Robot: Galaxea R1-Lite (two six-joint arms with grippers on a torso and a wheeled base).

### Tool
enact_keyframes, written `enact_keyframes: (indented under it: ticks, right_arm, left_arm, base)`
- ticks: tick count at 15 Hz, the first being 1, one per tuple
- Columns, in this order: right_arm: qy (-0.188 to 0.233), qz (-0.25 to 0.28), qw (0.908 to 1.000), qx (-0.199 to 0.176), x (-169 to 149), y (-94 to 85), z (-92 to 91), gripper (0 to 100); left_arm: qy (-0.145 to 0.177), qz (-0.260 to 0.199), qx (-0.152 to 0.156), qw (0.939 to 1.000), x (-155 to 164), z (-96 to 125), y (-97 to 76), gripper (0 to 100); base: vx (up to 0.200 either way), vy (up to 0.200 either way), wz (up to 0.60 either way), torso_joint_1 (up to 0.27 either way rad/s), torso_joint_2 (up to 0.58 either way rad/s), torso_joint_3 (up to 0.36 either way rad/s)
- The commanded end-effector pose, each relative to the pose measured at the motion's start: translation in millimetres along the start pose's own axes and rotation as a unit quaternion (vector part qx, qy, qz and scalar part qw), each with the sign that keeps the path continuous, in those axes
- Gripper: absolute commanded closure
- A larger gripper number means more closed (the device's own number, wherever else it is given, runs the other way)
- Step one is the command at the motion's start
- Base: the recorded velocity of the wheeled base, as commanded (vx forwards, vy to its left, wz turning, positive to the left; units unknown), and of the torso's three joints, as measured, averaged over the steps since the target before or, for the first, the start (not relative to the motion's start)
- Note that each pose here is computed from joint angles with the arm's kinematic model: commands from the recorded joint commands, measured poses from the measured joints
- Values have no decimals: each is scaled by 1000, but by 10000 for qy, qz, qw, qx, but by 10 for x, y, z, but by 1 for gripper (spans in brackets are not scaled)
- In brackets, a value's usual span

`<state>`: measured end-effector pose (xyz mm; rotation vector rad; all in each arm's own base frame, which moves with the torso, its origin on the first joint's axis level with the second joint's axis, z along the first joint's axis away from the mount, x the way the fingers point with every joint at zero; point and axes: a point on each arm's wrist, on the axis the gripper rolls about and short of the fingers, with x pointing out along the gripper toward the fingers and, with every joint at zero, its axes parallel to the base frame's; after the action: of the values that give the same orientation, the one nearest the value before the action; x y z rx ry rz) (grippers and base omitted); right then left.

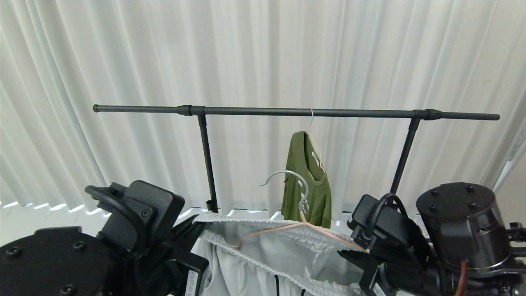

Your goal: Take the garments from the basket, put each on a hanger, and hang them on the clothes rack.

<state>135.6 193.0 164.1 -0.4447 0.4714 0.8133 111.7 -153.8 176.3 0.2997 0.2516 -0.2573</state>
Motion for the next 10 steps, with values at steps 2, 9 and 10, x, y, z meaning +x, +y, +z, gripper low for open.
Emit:
enact_keyframes:
  ticks: [2, 9, 10]
  right_arm:
    - [-123, -92, 9999, 76, -114, -58, -16, 100]
    - [-362, -158, 9991, 164, -29, -104, 208, 100]
    - [-401, -190, 9988, 187, -28, -123, 234, 100]
  left_arm:
    - [-57, -77, 79, 9999, -38, 10, -15, 100]
    - [-119, -535, 362, 9978, -87, 35, -241, 100]
    - [-124, -535, 349, 9979, -89, 37, -238, 100]
  base:
    - [0, 0, 0, 0, 0, 0]
    - [0, 0, 0, 0, 0, 0]
    - [0, 0, 0, 0, 0, 0]
